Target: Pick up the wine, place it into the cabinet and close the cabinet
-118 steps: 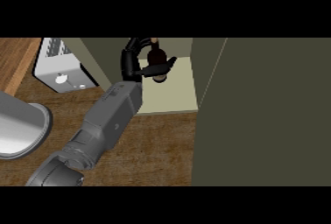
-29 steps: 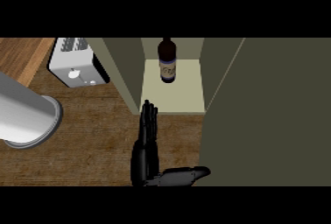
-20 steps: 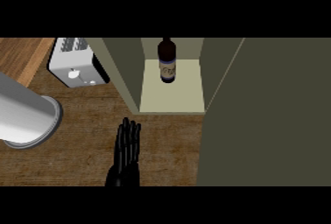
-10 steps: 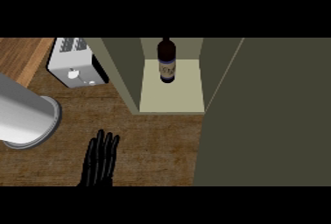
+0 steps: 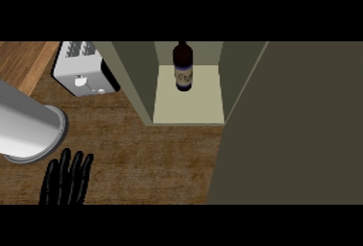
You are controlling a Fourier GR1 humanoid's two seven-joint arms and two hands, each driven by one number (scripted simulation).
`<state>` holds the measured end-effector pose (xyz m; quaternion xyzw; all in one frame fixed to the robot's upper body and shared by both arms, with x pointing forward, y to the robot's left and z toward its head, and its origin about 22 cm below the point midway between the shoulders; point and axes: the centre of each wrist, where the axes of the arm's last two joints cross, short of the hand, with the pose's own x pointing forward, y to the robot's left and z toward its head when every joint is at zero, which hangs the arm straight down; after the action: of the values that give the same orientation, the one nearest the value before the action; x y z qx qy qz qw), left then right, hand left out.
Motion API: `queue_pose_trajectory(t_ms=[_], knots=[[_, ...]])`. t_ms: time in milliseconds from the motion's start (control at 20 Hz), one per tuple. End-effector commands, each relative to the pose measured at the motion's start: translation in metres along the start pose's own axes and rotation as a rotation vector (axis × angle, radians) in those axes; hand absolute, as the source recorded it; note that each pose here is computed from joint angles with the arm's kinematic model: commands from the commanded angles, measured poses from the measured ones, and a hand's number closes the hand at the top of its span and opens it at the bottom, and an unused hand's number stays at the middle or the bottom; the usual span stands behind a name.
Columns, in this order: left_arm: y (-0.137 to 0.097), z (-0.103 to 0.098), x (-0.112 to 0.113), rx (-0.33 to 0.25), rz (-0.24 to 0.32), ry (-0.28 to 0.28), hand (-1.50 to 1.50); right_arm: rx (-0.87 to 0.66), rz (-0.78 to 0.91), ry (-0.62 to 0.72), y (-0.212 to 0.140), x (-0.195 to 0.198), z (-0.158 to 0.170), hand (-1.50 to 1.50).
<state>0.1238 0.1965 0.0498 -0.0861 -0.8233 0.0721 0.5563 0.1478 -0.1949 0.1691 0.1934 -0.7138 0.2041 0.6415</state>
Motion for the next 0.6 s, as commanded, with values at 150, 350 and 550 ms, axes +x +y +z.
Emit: queue_pose_trajectory(t_ms=[150, 350, 550], knots=[[0.028, -0.006, 0.019, 0.042, 0.002, -0.044, -1.50, 0.228, -0.055, -0.048, 0.033, 0.028, 0.026, 1.50], [0.046, -0.004, 0.027, 0.058, -0.007, -0.020, -1.50, 0.303, -0.014, -0.087, 0.043, 0.034, 0.027, 1.50], [0.072, -0.018, 0.047, 0.067, -0.023, -0.025, -1.50, 0.342, -0.028, -0.086, 0.063, 0.034, 0.016, 1.50]])
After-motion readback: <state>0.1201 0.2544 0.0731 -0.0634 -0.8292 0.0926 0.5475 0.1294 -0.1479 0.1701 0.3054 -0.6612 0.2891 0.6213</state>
